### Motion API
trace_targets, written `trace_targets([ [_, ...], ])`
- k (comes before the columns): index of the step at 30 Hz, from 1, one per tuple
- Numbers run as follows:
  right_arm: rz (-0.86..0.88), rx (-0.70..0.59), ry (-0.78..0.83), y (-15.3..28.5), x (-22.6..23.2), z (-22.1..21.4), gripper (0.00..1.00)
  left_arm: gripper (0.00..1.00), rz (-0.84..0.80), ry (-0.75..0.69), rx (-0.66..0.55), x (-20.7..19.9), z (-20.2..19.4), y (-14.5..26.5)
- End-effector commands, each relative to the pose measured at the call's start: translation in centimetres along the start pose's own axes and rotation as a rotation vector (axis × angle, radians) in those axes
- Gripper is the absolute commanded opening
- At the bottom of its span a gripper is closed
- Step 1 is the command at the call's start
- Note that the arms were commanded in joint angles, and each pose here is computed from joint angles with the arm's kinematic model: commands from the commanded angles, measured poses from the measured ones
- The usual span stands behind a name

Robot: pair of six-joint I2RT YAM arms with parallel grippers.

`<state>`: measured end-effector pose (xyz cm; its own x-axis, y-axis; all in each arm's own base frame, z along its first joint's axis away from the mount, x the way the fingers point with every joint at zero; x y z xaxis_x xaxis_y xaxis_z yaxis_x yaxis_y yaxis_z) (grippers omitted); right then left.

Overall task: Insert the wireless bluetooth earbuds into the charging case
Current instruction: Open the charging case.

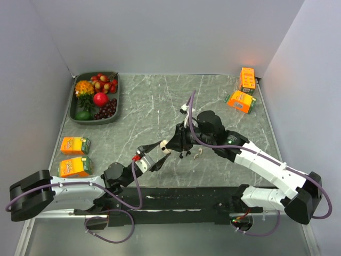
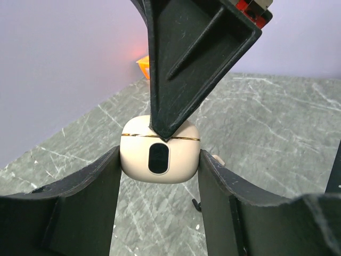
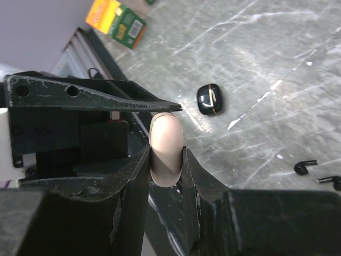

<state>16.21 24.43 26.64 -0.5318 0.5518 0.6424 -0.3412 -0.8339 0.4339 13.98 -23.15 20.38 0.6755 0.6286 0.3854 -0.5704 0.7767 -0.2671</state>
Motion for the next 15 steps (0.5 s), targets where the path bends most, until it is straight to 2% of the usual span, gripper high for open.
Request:
trace_targets([
  [1,0.074,-0.049,0.000,1.19,0.36,0.84,0.00,0.01,0.068,0.022,-0.045,0.90,1.04,0.06],
  [11,0.076,-0.046,0.015,1.69,0.43,1.00,0.00,0.01,0.051,-0.005,-0.009,0.48,0.71,-0.46],
  [15,0.064,-0.058,0.017,1.84,0.46,1.23,0.14,0.01,0.056,-0.005,-0.006,0.44,0.62,-0.60],
])
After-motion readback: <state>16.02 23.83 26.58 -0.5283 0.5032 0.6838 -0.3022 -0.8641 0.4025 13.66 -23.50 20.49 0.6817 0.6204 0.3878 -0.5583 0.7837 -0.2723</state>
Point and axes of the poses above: each gripper's point midway between its finger pads, its own y axis back along the fingers, its own x axis along the line the jaws close on, z = x × y, the point moved 7 cm from there along y, back along the fingers, and after that the axes turned 10 degrees about -y, right-handed, at the moved point
